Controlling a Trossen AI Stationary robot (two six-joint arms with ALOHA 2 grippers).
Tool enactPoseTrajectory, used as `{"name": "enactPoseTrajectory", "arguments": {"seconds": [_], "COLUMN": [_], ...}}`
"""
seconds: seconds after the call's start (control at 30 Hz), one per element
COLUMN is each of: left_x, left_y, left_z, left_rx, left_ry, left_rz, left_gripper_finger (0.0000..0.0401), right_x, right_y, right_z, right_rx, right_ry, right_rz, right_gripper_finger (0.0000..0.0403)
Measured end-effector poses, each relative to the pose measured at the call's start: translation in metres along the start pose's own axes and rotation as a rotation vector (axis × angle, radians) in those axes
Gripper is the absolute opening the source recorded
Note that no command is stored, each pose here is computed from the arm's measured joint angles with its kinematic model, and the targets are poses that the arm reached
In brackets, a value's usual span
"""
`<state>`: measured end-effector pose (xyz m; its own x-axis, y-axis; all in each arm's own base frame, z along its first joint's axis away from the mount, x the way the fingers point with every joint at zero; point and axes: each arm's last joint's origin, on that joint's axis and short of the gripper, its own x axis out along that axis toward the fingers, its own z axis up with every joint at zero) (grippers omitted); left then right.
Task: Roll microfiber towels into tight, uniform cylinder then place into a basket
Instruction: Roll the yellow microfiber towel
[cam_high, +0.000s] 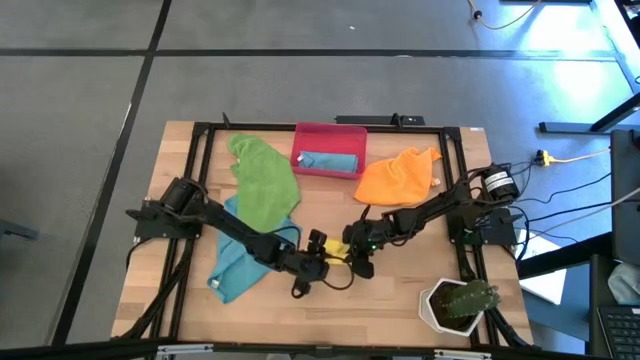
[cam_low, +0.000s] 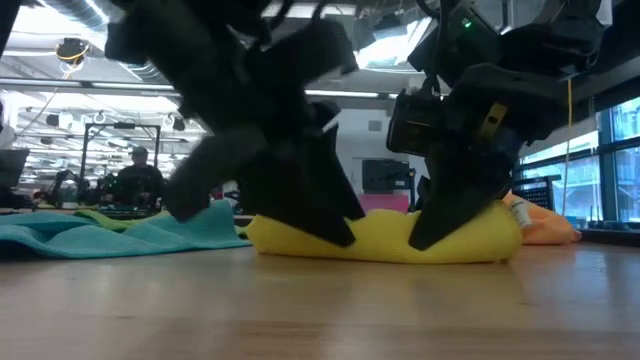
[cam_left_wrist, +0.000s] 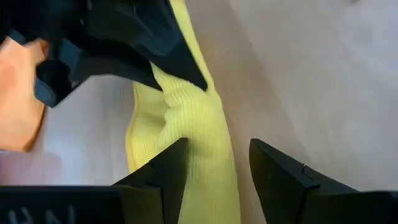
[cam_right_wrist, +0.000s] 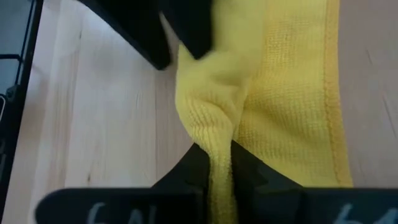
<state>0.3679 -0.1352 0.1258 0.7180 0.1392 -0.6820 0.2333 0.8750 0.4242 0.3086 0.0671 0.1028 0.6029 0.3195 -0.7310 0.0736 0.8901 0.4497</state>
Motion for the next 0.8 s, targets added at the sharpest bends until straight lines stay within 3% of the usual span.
{"name": "enactPoseTrajectory", "arguments": {"seconds": [0.4, 0.63, 0.8], "left_x": [0.013, 0.019, 0.021], "left_y": [0.008, 0.017, 0.021], "left_z": [-0.01, -0.014, -0.017], "left_rx": [0.01, -0.035, -0.089], "left_ry": [0.066, 0.072, 0.086], "left_rz": [0.129, 0.067, 0.031], "left_gripper_finger": [0.0161, 0.015, 0.0106], "right_x": [0.0, 0.0, 0.0], "right_y": [0.0, 0.0, 0.0], "right_z": [0.0, 0.0, 0.0], "right_rx": [0.015, -0.01, -0.078], "right_ry": [-0.003, -0.003, -0.007], "right_rz": [0.001, 0.002, -0.007], "right_gripper_finger": [0.0032, 0.0033, 0.0034]}}
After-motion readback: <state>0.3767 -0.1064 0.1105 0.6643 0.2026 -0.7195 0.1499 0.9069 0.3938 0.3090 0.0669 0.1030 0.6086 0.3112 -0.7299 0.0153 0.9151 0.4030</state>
